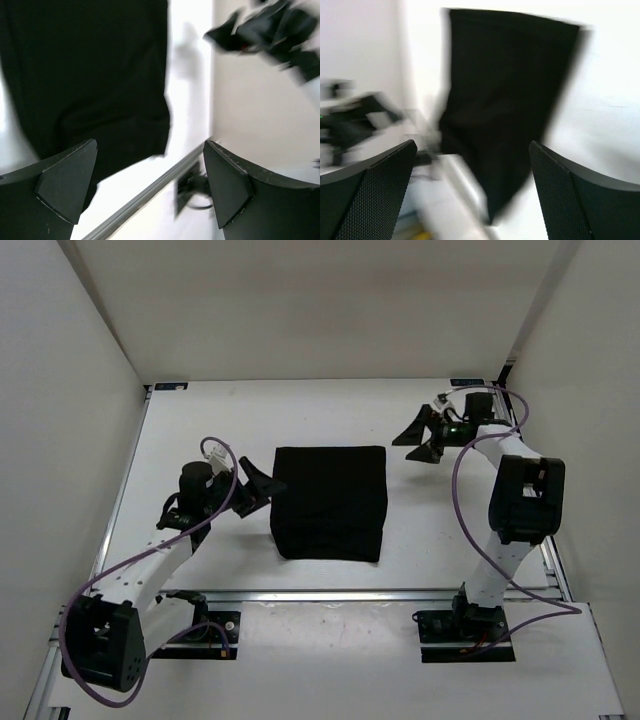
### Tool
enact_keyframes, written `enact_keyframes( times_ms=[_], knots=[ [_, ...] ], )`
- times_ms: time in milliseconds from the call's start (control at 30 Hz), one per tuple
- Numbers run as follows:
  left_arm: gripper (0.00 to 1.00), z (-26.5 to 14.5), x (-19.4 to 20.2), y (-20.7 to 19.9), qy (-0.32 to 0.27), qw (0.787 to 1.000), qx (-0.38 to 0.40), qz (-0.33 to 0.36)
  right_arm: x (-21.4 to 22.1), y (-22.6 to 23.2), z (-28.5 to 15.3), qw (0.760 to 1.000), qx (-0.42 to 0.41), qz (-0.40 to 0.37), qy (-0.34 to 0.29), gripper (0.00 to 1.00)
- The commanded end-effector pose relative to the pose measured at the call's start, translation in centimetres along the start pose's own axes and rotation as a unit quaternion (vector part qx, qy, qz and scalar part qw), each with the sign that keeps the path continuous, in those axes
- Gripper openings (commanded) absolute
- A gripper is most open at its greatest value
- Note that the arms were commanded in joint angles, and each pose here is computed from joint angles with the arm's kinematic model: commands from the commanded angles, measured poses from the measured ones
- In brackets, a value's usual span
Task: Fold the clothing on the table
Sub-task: Fold the skirt
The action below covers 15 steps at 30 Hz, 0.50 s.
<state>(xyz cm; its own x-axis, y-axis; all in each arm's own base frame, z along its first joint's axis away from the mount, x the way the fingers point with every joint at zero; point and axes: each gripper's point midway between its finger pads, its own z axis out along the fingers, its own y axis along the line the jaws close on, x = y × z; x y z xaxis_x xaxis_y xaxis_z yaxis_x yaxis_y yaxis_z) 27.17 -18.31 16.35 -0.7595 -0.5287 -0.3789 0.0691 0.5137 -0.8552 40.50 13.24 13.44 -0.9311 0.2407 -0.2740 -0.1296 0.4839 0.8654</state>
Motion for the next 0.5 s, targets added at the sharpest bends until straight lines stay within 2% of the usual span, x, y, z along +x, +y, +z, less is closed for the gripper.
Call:
enact_keyframes(
  times_ms=[0, 67, 100, 133, 167, 200, 267, 333, 467],
  knots=[
    [0.99, -1.2, 2.3, 3.2, 0.047, 0.993, -0.096, 0.052, 4.2, -5.0, -1.3, 0.976, 0.185, -0.096, 0.062, 0.97],
    [0.98, -1.8, 3.0, 4.2, 0.072, 0.987, -0.125, 0.068, 5.7, -4.4, -1.5, 0.988, 0.14, -0.033, 0.053, 0.92],
    [0.92, -2.3, 3.4, 4.8, 0.089, 0.984, -0.142, 0.065, 7.2, -4.3, -1.4, 0.991, 0.118, -0.006, 0.056, 0.92],
    [0.89, -2.6, 3.4, 5.4, 0.1, 0.98, -0.154, 0.08, 7.7, -3.3, -1.4, 0.992, 0.114, -0.02, 0.052, 0.92],
    [0.81, -2.9, 3.5, 5.8, 0.105, 0.977, -0.162, 0.087, 9.2, -2.8, -1.8, 0.99, 0.122, -0.036, 0.058, 0.92],
    [0.69, -3.2, 3.8, 6.2, 0.118, 0.975, -0.166, 0.092, 10.9, -2.0, -1.8, 0.987, 0.132, -0.067, 0.069, 0.92],
    [0.54, -3.4, 4.0, 6.9, 0.128, 0.973, -0.171, 0.089, 13.6, -1.4, -2.2, 0.98, 0.144, -0.111, 0.082, 0.92],
    [0.53, -3.4, 4.7, 7.3, 0.141, 0.972, -0.166, 0.089, 15.9, -1.3, -2.7, 0.976, 0.158, -0.123, 0.087, 0.93],
    [0.56, -2.8, 8.3, 6.8, 0.176, 0.969, -0.145, 0.096, 17.7, -1.1, -4.0, 0.987, 0.126, -0.071, 0.073, 0.92]
  ],
)
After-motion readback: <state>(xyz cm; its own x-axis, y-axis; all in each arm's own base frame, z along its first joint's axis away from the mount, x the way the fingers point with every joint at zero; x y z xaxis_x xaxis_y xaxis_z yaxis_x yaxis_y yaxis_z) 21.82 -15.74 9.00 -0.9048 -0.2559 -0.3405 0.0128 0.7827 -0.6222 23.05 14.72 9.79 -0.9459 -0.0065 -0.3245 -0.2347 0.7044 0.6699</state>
